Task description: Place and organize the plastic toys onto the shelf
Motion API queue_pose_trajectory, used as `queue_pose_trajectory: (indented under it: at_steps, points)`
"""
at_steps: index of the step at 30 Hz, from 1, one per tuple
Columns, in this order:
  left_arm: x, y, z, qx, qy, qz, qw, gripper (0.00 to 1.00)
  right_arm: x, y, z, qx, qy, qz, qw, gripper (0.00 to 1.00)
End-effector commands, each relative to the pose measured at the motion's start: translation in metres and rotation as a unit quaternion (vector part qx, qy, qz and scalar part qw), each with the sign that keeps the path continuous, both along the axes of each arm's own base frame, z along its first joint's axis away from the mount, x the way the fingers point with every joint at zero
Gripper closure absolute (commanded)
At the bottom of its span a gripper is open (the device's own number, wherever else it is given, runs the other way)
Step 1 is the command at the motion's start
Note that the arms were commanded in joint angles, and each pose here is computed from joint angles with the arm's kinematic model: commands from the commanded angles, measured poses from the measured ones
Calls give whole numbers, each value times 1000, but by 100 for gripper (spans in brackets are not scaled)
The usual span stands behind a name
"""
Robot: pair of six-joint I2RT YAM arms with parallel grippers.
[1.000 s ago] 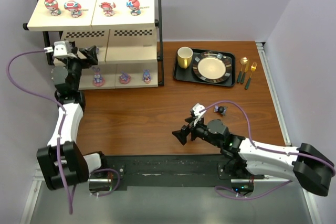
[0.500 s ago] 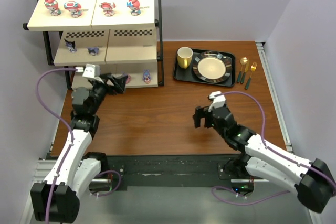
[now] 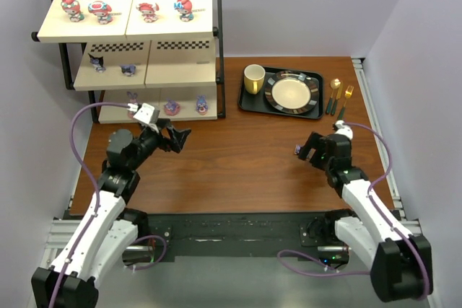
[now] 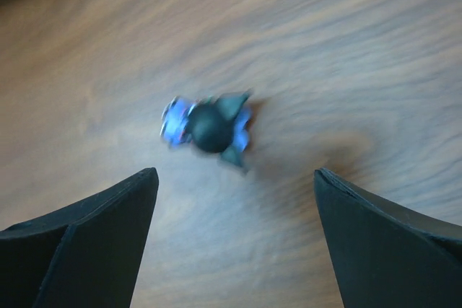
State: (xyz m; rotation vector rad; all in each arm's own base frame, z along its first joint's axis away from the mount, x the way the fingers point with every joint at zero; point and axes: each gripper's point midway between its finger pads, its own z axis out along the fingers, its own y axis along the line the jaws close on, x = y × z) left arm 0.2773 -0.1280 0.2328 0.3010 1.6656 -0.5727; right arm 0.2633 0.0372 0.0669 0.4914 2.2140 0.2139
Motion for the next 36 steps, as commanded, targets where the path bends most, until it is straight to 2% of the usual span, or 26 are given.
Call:
queue_pose_trajectory:
  at_steps: [1, 3, 6, 9, 14, 24, 26, 31, 36]
  points:
    - [-8, -7, -2, 23, -10, -23, 999, 12, 32, -4, 21, 107, -62, -22, 992, 11]
    - [-11, -11, -1, 28, -12, -29, 999, 12, 40, -9, 21, 129, -67, -31, 989, 11]
    - [-16, -16, 1, 29, -19, -40, 999, 12, 50, -29, 18, 153, -82, -68, 982, 18]
    - [-20, -20, 3, 29, -24, -48, 998, 12, 58, -34, 17, 192, -99, -67, 974, 27]
    - [-23, -23, 5, 28, -27, -57, 998, 12, 62, -25, -3, 244, -84, -41, 965, 43]
    - [-24, -25, 3, 28, -23, -61, 997, 12, 62, -11, -14, 266, -72, 7, 961, 54]
    - [-23, -25, 2, 29, -21, -63, 997, 12, 61, -9, -15, 266, -70, 11, 962, 62]
    - [-23, -27, 0, 29, -17, -68, 997, 12, 57, -7, -17, 268, -62, 13, 961, 73]
    - [-25, -31, -1, 26, -14, -79, 996, 12, 54, -5, -16, 270, -60, 17, 961, 92]
